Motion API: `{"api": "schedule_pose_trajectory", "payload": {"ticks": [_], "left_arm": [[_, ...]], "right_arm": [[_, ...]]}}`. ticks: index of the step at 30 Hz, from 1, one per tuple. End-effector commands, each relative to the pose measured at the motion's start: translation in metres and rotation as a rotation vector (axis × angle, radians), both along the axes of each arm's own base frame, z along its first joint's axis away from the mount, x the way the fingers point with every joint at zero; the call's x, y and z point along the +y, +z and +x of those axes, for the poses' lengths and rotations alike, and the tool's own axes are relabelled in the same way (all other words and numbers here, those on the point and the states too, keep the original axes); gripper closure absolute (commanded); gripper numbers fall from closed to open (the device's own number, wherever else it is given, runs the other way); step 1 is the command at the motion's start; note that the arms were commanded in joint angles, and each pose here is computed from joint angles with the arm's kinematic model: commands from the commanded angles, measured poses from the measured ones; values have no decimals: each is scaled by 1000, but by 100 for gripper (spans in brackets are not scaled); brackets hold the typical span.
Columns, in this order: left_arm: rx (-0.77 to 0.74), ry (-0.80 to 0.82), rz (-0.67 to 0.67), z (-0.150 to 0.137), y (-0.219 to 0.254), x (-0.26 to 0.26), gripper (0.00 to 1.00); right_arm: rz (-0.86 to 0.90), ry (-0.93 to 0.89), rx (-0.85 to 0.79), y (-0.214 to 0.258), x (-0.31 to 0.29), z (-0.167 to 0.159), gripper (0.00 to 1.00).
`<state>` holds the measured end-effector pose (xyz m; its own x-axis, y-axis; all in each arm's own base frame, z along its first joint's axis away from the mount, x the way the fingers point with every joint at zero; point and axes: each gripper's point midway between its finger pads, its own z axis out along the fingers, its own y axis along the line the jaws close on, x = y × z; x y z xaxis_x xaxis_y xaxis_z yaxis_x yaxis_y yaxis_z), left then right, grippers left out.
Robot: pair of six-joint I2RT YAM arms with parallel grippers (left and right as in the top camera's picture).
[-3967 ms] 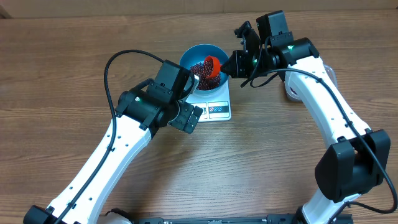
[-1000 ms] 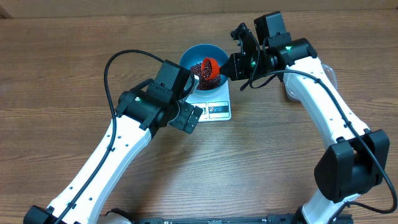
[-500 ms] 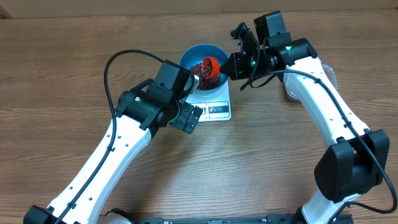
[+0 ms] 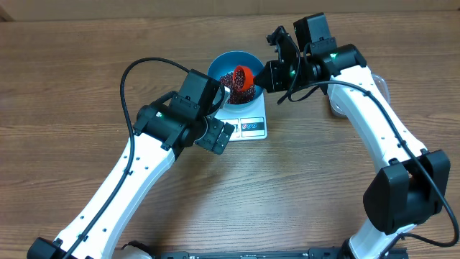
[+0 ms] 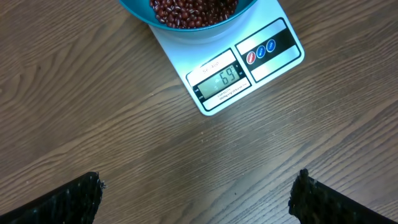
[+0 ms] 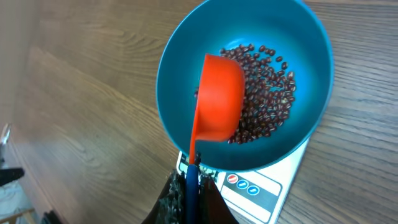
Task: Scoop item into bowl and weigh 150g on scale
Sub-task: 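Tilt the scoop over the teal bowl to pour beans in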
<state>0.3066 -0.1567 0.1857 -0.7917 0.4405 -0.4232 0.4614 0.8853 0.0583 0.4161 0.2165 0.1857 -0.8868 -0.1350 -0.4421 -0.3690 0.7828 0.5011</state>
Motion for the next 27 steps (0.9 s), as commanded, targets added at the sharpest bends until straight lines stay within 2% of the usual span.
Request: {"api": "schedule_pose_trajectory", "payload": {"ticks": [1, 6, 13, 17, 20, 22, 24, 27], "left_arm": [[-6, -19, -7, -2, 3, -1, 0], [-6, -19, -7, -2, 3, -1, 0], [-6, -19, -7, -2, 3, -1, 0], [-6, -20, -7, -2, 3, -1, 0], [-6, -19, -7, -2, 3, -1, 0], [-6, -19, -7, -2, 3, -1, 0], [-6, -19, -7, -2, 3, -1, 0], [-6, -19, -7, -2, 3, -1, 0]], "right_arm": [[10, -30, -47, 21, 0, 7, 96], [30, 70, -78, 24, 9, -1, 96], [-10, -104, -46, 20, -7, 16, 96], [-8, -101, -47, 20, -6, 15, 96], [13, 35, -81, 23, 6, 4, 96], [8, 48, -86, 23, 7, 3, 96], [-9, 26, -87, 21, 4, 5, 96], [-46, -114, -52, 17, -9, 15, 96]]}}
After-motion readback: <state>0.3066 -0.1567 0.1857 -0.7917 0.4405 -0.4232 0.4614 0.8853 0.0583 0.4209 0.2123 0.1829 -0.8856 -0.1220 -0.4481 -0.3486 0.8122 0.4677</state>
